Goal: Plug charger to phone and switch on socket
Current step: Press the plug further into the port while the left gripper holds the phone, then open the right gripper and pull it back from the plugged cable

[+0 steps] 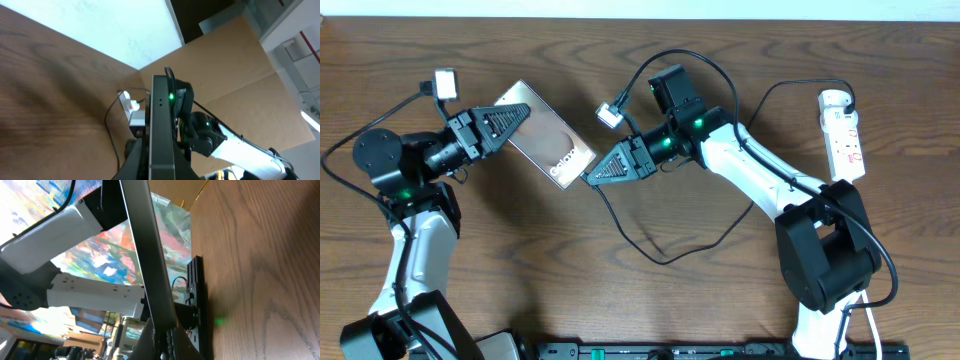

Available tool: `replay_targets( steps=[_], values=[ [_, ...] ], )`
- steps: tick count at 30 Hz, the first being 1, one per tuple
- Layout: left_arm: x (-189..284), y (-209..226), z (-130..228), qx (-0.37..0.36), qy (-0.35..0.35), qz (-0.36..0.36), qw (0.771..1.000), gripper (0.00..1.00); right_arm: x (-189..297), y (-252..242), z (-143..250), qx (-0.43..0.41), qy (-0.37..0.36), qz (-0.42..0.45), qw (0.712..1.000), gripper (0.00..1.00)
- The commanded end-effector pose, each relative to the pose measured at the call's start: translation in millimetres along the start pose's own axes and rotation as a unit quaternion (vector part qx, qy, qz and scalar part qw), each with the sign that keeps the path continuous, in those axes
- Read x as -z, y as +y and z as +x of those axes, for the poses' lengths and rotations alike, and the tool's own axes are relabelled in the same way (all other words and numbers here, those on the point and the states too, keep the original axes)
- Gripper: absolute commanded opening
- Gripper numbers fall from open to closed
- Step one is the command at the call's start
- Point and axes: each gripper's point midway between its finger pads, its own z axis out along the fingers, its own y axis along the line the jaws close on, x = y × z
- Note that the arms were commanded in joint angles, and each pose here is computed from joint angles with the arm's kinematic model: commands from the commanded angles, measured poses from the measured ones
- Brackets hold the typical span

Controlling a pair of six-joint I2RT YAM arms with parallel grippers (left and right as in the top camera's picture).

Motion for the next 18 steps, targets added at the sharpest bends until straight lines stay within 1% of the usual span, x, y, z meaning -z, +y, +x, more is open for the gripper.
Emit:
replay_targets(
  steps=[1, 10, 11, 12, 13, 15, 18],
  values=[
    [-3.0, -11.7, 21.1, 0.011, 0.059, 0.02, 0.998, 0.07, 7.5, -11.1, -9.3, -0.008, -0.016, 0.035, 0.999, 0.01],
    [-3.0, -11.7, 21.1, 0.003, 0.059, 0.02, 0.998, 0.07, 7.5, -11.0, -9.2, -0.008, -0.016, 0.035, 0.999, 0.01],
    [-3.0, -11.6, 21.0, 0.0, 0.058, 0.021, 0.998, 0.07, 7.5, -11.1, -9.2, -0.008, -0.016, 0.035, 0.999, 0.09],
    [-2.9, -11.6, 21.0, -0.004, 0.058, 0.021, 0.998, 0.07, 7.5, -11.1, -9.2, -0.008, -0.016, 0.035, 0.999, 0.21],
    [-2.7, -11.5, 20.8, -0.005, 0.058, 0.021, 0.998, 0.07, 7.5, -11.1, -9.2, -0.008, -0.016, 0.035, 0.999, 0.33],
    [-1.5, -11.1, 19.9, -0.005, 0.056, 0.019, 0.998, 0.07, 7.5, -11.1, -9.3, -0.008, -0.017, 0.035, 0.999, 0.6],
    [2.4, -9.6, 16.9, -0.005, 0.049, 0.016, 0.999, 0.07, 8.1, -13.2, -9.9, -0.008, -0.018, 0.041, 0.999, 0.88]
  ],
)
